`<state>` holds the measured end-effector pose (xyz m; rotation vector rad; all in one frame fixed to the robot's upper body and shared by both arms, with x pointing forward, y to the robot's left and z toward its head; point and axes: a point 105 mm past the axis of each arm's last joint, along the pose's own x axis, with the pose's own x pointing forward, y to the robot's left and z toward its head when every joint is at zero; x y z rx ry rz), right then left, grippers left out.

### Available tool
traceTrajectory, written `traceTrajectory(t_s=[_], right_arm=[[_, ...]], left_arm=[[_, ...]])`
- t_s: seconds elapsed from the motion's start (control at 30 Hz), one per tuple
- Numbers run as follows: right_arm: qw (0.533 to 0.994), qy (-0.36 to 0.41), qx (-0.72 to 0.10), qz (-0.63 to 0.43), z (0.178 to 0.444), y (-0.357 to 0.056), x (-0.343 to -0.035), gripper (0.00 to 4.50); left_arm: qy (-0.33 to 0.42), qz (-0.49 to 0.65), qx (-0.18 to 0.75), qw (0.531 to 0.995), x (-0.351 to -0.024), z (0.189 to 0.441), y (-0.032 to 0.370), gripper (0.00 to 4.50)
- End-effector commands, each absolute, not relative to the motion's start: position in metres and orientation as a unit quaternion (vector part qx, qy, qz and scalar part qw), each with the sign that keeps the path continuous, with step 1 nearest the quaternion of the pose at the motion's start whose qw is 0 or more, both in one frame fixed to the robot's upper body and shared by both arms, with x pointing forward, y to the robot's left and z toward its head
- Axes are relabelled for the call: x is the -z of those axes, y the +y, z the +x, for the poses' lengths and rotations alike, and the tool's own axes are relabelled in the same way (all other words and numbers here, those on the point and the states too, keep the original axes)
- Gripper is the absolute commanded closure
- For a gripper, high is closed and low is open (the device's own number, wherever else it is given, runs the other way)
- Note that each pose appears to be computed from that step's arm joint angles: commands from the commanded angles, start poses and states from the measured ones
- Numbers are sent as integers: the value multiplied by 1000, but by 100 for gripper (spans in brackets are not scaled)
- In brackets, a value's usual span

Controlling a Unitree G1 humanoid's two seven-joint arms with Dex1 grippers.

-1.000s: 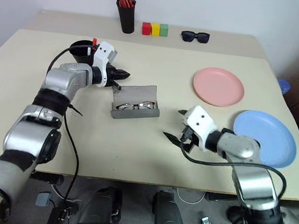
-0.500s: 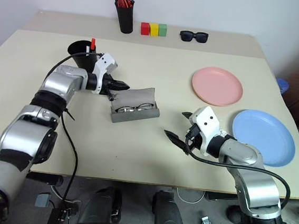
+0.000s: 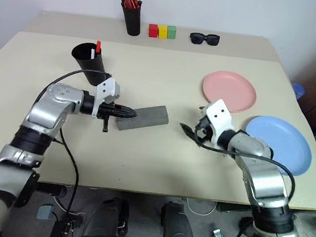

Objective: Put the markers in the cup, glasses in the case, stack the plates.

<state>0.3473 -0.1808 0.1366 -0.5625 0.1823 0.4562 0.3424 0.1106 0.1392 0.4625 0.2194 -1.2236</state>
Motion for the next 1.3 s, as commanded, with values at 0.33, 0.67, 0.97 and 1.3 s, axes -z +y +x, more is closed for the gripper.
traceTrajectory(t_s=[0.33, 0.67, 0.97, 1.3], right_arm=[[875, 78, -103, -467, 401, -221, -129, 0], [857, 69, -115, -498, 414, -224, -125, 442], [824, -4, -115, -555, 401, -222, -160, 447], [860, 88, -115, -489, 300, -298, -192, 447]], left_arm=[[-37, 141, 529, 836, -182, 295, 97, 446], [-23, 119, 503, 856, -178, 292, 104, 450], [-28, 111, 502, 857, -177, 295, 103, 450], [-20, 100, 555, 826, -171, 303, 90, 450]])
